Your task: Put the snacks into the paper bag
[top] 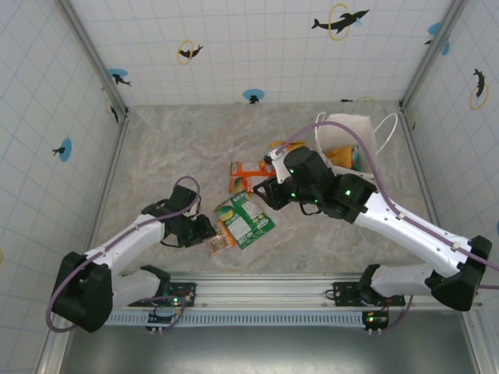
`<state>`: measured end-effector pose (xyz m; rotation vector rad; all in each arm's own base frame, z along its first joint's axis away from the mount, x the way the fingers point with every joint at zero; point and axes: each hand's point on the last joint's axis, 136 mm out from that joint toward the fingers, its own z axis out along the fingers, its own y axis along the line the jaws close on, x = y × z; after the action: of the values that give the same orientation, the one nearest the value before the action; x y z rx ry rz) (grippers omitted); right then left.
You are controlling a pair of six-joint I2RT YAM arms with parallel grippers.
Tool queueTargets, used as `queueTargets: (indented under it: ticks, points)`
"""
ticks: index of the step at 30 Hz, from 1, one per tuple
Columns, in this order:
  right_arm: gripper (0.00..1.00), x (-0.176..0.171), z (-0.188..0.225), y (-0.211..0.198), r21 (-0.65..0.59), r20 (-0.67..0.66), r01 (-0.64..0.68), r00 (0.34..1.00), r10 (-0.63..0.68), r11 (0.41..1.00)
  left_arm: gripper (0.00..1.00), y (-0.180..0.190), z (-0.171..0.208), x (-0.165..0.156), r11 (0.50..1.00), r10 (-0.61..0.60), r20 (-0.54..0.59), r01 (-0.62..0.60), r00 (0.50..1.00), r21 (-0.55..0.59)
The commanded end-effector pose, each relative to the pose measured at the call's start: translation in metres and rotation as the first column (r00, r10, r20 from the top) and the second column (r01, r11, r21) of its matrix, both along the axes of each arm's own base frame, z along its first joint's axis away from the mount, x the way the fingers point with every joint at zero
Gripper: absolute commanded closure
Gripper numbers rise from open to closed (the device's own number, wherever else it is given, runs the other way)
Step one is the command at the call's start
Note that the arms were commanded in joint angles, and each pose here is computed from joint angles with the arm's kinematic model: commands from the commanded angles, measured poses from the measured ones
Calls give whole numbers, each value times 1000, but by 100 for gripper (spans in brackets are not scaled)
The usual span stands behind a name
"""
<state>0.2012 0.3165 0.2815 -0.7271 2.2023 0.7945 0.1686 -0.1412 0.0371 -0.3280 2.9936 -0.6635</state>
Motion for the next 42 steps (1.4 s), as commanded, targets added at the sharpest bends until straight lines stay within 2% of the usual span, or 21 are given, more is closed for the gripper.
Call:
queueTargets:
  ticks: [1, 10, 17, 26, 31, 42]
  points:
    - [60, 0, -4, 5, 18, -7, 0, 1000, 0, 1000, 49, -1, -7, -3, 999, -33, -11, 33, 999, -3]
    - [61, -1, -5, 2, 27, -2, 12, 1000, -12, 1000, 59, -4, -15, 5, 998, -60, 7, 60, 998, 2]
    - [61, 0, -7, -5, 39, 11, 38, 999, -39, 999, 78, -5, -13, 10, 997, -80, 22, 79, 997, 14]
    - [61, 3, -10, -9, 47, 27, 49, 998, -50, 998, 95, -4, 9, 19, 996, -83, 83, 81, 993, 24]
    - [61, 7, -11, -13, 60, 19, 56, 998, -58, 997, 100, -7, 25, 24, 996, -89, 116, 88, 989, 15]
    - [61, 10, -14, -15, 67, -13, 63, 998, -62, 996, 100, -20, 69, 44, 988, -142, 252, 152, 957, -24]
